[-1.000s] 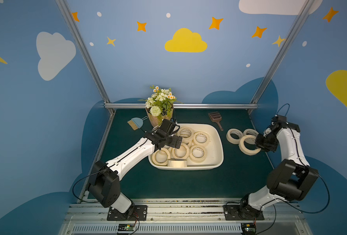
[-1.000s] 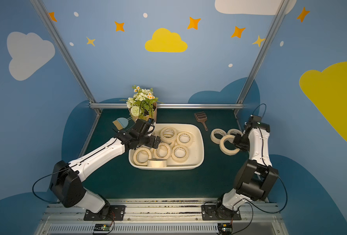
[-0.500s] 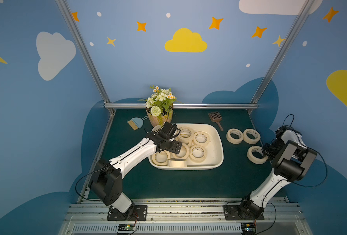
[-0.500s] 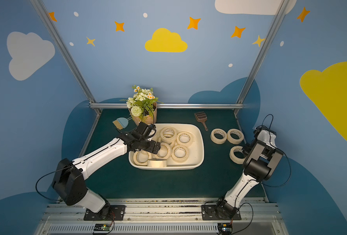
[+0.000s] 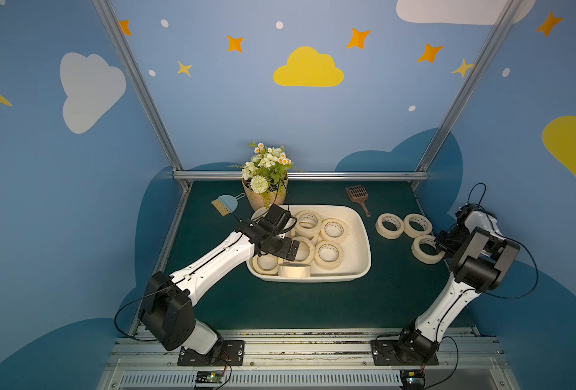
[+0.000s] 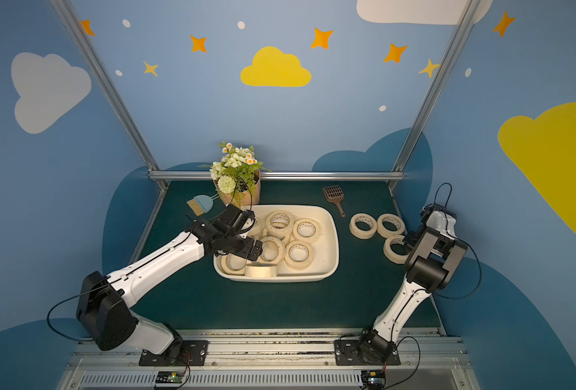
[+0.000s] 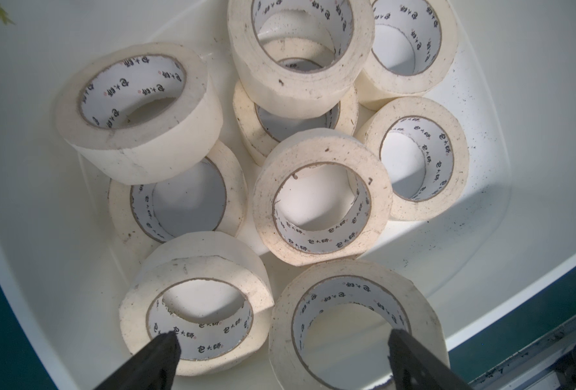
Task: Take out the art tape in the storage box
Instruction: Place the art tape at the center of the board, then pick up the art tape from the storage box.
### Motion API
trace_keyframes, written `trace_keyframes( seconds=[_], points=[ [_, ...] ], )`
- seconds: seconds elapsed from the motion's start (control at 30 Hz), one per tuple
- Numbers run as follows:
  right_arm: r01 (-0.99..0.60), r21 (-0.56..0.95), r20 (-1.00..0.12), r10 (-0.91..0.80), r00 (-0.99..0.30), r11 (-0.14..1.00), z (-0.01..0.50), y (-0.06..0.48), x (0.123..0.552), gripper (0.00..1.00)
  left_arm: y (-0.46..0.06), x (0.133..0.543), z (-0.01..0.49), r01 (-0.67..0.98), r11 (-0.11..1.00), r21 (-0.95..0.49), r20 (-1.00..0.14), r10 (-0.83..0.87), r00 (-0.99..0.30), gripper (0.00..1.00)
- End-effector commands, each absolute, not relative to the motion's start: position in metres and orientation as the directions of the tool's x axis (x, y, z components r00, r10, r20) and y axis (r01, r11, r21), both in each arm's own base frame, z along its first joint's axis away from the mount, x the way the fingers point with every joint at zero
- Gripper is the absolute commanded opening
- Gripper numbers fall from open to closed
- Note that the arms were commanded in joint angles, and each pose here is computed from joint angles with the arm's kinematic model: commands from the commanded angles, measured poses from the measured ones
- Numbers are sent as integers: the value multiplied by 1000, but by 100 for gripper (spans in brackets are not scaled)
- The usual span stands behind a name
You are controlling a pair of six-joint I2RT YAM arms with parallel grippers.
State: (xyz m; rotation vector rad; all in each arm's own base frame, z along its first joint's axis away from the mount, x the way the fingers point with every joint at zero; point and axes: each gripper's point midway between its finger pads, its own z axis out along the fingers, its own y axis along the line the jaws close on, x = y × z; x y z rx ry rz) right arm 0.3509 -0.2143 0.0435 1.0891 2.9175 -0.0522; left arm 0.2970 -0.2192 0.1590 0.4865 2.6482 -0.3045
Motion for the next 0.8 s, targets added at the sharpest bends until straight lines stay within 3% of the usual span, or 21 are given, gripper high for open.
trace_keyframes(
  seconds=[0.0,0.07,0.17,0.3,0.53,0.77],
  points=[
    [644,-50,-67,641,-765,763,43,-219,358,57,-221,284,150,378,909,-175,-393,288,-873,99],
    [636,-60,-68,633,-771,769,44,-218,355,70,-225,282,147,380,905,-192,-378,289,-880,98],
    [617,-58,-103,610,-785,784,57,-209,360,75,-227,283,144,375,906,-198,-364,287,-886,96],
    [532,-53,-147,521,-841,845,82,-175,373,77,-220,294,141,330,932,-153,-386,251,-888,93],
    [380,58,-215,383,-898,923,118,-93,388,77,-228,345,138,325,944,-64,-556,237,-797,89],
    [213,129,-283,242,-928,969,162,-26,382,78,-247,370,95,379,918,-121,-546,257,-797,82]
  ],
)
